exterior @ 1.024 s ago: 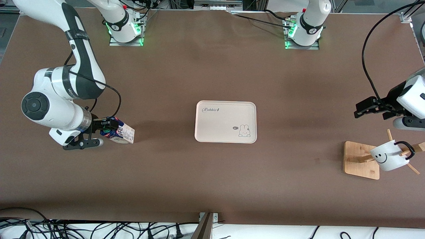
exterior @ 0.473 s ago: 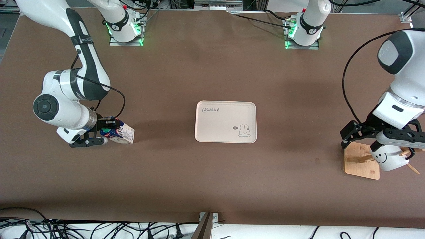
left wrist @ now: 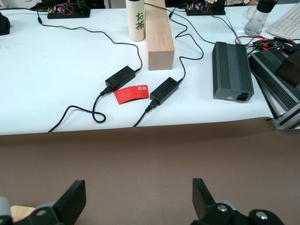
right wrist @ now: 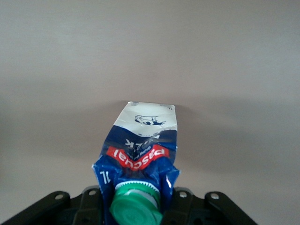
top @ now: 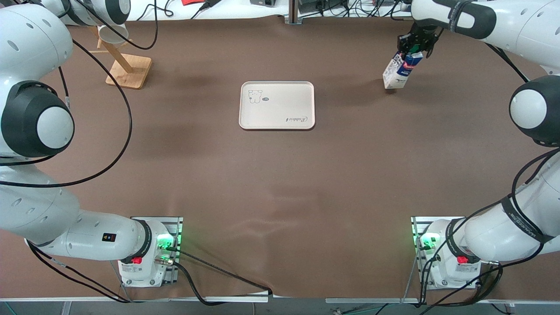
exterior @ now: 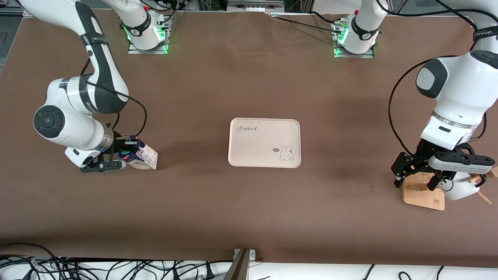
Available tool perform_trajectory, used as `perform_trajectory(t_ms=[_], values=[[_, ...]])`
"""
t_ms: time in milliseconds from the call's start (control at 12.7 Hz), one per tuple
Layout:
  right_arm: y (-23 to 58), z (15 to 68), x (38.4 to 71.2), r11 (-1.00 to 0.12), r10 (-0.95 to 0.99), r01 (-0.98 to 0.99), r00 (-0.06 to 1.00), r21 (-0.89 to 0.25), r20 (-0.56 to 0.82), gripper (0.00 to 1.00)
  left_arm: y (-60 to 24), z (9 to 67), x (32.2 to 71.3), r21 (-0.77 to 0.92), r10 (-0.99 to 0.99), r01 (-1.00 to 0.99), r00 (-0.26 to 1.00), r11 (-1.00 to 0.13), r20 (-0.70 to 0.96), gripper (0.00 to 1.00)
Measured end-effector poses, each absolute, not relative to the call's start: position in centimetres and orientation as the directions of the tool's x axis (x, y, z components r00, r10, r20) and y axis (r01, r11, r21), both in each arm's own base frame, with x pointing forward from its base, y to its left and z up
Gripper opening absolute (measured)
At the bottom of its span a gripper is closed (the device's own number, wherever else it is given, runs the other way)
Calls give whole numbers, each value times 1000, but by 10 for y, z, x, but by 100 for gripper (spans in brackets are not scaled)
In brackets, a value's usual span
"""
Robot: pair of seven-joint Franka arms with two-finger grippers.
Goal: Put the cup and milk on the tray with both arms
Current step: 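Grasp the milk carton with the right gripper while the left gripper lowers, then carry the milk carton onto the tray with the right gripper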
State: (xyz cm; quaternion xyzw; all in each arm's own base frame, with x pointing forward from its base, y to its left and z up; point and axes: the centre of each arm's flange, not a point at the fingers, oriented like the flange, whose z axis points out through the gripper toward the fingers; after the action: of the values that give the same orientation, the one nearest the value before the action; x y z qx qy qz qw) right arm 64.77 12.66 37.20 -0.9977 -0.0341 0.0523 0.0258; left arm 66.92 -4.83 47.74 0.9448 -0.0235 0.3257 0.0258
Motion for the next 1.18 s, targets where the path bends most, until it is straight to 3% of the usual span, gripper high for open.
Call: perform_trajectory(t_ms=[315,709,1182], values=[[256,412,618,-998,-6,-13,995,-67,-97,36,-41,444,650,27,-16,-47,721,-999,693,100],[425,390,551,-997,-31,-36,997,-73,-66,36,-19,435,621,26,9,-13,703,-1000,711,100],[465,345,545,-994,-51,-53,998,-98,-26,37,4,430,580,29,40,27,694,-999,719,100]])
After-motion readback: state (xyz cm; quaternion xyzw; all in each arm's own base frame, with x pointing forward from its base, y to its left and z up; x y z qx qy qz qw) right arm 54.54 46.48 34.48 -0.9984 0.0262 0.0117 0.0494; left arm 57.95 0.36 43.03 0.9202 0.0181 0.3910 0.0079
